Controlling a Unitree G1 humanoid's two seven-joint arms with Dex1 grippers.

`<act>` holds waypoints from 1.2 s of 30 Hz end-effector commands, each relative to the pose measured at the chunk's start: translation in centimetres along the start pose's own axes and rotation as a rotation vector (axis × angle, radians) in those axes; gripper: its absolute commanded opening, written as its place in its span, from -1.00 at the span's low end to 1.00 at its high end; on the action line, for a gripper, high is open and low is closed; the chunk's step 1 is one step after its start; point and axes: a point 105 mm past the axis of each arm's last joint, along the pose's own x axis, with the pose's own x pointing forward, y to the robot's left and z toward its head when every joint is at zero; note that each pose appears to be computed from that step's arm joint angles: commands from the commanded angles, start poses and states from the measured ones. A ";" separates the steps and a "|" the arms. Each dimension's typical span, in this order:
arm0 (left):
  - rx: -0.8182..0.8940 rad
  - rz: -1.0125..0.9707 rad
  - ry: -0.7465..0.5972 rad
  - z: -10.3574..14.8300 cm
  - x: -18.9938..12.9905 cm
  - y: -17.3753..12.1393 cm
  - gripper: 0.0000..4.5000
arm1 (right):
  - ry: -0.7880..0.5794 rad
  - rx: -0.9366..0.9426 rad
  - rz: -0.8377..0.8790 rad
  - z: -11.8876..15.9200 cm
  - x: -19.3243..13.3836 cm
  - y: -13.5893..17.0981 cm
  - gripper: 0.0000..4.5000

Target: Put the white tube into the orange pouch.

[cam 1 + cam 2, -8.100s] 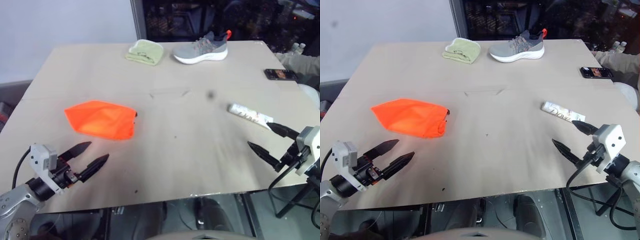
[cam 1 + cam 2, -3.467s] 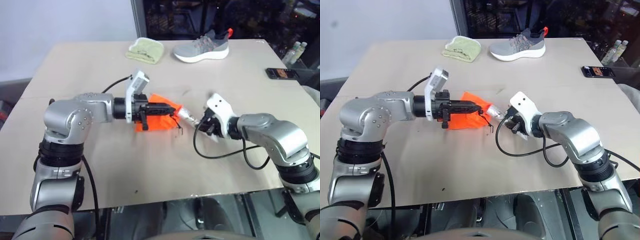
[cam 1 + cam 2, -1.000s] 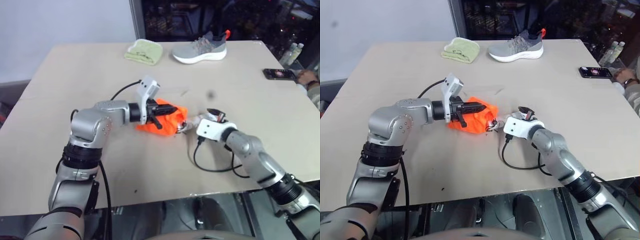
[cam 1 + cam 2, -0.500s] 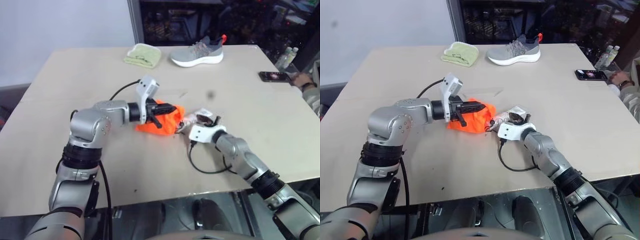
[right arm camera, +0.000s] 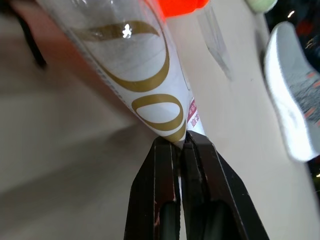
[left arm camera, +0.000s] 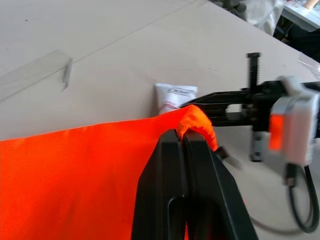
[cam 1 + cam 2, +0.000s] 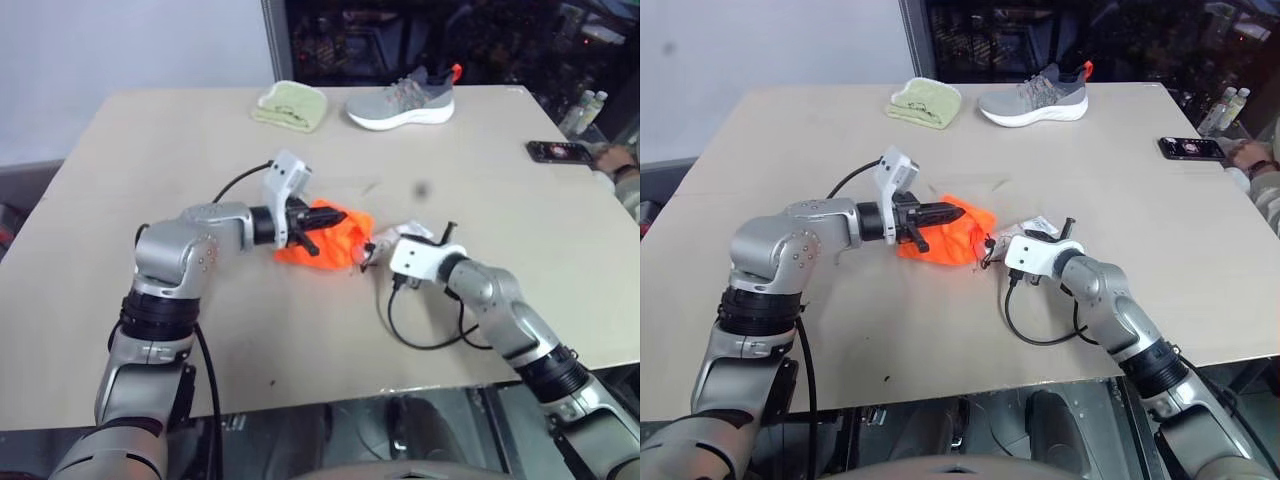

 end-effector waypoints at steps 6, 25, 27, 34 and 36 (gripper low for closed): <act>0.002 0.058 -0.043 1.2 -1.4 1.5 -1.00 | 0.032 0.192 -0.028 0.3 -1.7 -2.1 -0.97; -0.002 -0.061 -0.156 4.4 -0.6 -0.9 -1.00 | 0.031 0.232 0.032 -0.8 -6.8 -4.0 -0.97; 0.011 -0.091 -0.155 4.6 -0.6 -1.3 -1.00 | -0.025 0.256 0.073 0.8 -7.2 -3.6 -0.97; 0.033 -0.161 -0.121 5.0 -0.9 -2.0 -1.00 | -0.105 0.279 0.078 4.4 -5.9 -4.5 -0.97; 0.044 -0.176 -0.116 5.0 -1.1 -2.1 -1.00 | -0.104 0.311 0.081 4.7 -5.2 -4.5 -0.97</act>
